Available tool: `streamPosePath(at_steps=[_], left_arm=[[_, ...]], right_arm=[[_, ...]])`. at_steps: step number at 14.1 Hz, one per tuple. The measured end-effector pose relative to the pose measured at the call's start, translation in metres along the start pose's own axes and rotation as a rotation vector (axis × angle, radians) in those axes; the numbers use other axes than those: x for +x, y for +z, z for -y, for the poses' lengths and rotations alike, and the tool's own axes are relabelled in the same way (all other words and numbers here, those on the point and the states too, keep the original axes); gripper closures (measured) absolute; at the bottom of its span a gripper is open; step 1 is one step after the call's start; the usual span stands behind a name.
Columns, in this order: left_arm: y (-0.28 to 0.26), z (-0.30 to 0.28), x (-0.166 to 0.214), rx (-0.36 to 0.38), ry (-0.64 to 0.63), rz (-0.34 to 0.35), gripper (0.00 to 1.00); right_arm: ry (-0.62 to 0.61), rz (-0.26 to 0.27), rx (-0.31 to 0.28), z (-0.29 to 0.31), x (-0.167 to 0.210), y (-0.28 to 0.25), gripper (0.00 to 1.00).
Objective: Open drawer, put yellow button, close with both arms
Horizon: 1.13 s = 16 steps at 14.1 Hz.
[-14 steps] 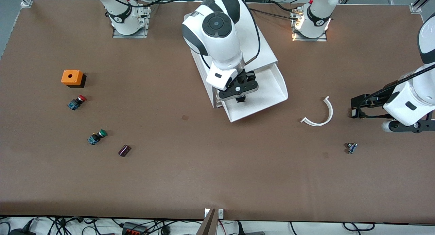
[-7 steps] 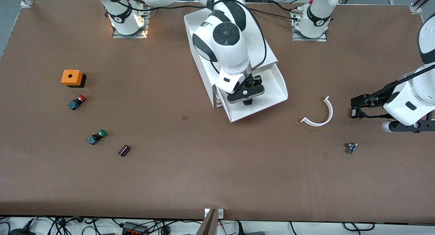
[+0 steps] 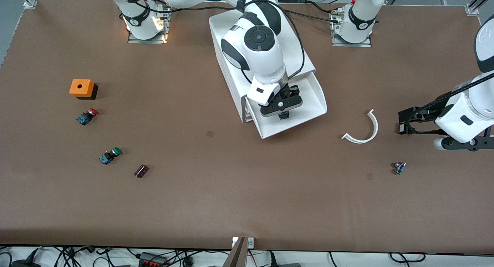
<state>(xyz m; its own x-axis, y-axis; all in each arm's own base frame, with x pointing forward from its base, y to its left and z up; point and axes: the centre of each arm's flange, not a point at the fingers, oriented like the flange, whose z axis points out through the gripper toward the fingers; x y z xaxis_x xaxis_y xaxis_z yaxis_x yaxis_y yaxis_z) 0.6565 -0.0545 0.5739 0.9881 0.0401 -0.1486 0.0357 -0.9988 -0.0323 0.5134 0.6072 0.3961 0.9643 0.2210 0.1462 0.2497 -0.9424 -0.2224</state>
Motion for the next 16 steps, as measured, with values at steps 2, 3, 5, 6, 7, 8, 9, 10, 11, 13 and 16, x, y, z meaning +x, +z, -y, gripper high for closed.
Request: streamPosePath(at_steps=[2, 3, 5, 6, 7, 8, 9, 10, 11, 13, 16], left_arm=[[0.000, 0.000, 0.000, 0.000, 0.000, 0.000, 0.00], [0.000, 0.000, 0.000, 0.000, 0.000, 0.000, 0.00], [0.000, 0.000, 0.000, 0.000, 0.000, 0.000, 0.00], [0.000, 0.000, 0.000, 0.000, 0.000, 0.000, 0.00], [0.000, 0.000, 0.000, 0.000, 0.000, 0.000, 0.00], [0.000, 0.000, 0.000, 0.000, 0.000, 0.000, 0.00], [0.000, 0.000, 0.000, 0.000, 0.000, 0.000, 0.00], [0.000, 0.000, 0.000, 0.000, 0.000, 0.000, 0.00], [0.000, 0.000, 0.000, 0.000, 0.000, 0.000, 0.00], [0.000, 0.000, 0.000, 0.000, 0.000, 0.000, 0.00], [-0.002, 0.000, -0.001, 0.000, 0.000, -0.003, 0.00]], right_arm=[[0.000, -0.004, 0.002, 0.000, 0.001, -0.002, 0.22], [0.001, -0.007, 0.003, 0.001, 0.002, -0.005, 0.13], [0.001, -0.016, 0.007, 0.002, 0.005, -0.016, 0.00], [0.002, -0.019, 0.007, 0.002, 0.008, -0.025, 0.00], [0.005, -0.023, 0.008, 0.001, 0.011, -0.037, 0.00], [0.011, -0.027, 0.008, -0.002, 0.016, -0.052, 0.00], [0.022, -0.030, 0.005, -0.010, 0.022, -0.071, 0.00], [0.036, -0.029, -0.002, -0.020, 0.027, -0.088, 0.00], [0.054, -0.024, -0.014, -0.033, 0.033, -0.103, 0.00], [0.101, -0.016, -0.052, -0.069, 0.048, -0.129, 0.00], [0.168, -0.010, -0.123, -0.119, 0.066, -0.142, 0.00]])
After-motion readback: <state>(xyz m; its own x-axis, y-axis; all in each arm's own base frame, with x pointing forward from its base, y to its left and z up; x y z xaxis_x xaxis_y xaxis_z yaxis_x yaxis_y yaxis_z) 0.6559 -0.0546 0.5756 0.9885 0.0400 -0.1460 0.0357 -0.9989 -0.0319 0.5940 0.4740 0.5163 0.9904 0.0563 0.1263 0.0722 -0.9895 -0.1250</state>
